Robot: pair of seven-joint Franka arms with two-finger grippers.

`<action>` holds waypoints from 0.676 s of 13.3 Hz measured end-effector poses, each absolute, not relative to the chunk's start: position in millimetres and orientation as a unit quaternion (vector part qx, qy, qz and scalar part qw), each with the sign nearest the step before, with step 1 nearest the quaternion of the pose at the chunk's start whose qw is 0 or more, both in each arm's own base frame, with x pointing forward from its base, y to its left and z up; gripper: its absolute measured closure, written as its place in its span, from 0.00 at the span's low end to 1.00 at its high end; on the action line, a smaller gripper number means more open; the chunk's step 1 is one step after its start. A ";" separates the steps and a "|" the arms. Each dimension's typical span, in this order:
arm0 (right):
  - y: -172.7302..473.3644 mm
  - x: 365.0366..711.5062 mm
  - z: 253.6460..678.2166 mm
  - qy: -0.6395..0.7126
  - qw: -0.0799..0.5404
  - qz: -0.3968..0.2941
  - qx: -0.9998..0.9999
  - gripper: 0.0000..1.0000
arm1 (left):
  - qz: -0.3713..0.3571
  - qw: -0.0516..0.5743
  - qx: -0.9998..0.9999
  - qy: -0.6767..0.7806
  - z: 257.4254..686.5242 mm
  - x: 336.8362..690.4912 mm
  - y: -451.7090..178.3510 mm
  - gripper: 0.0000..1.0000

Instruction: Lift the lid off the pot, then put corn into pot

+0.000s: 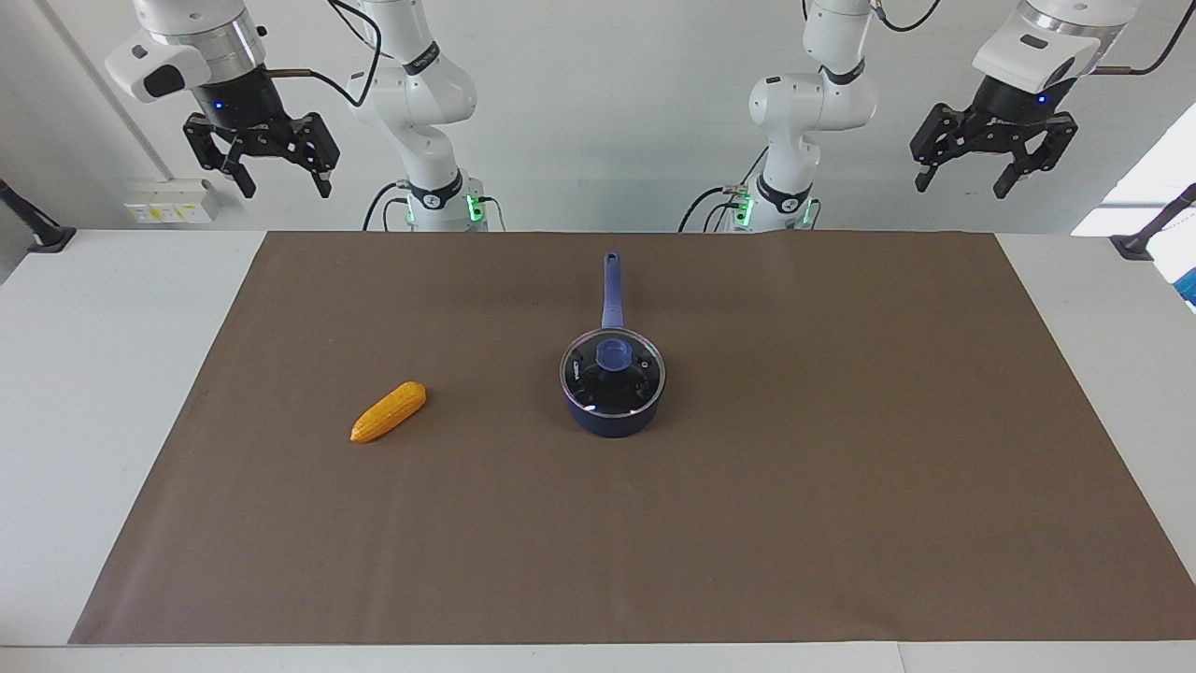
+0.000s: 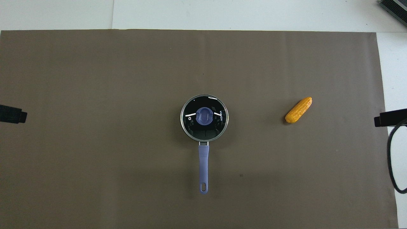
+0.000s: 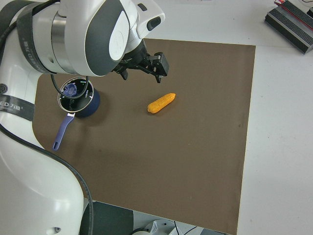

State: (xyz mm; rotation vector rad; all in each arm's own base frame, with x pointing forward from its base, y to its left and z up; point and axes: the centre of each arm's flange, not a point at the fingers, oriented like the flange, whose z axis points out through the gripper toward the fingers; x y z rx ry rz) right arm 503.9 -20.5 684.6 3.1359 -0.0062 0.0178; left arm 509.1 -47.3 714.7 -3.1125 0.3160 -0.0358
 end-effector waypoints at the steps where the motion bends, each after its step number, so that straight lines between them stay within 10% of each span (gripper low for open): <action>1: -21.0 503.7 685.0 -0.002 0.003 0.006 1.000 0.00 | -0.011 0.006 -0.995 0.101 714.7 509.1 -47.3 0.00; 9: -19.1 502.0 687.5 -0.001 0.002 0.008 1.000 0.00 | -0.009 0.006 -0.995 0.103 714.2 508.3 -49.9 0.00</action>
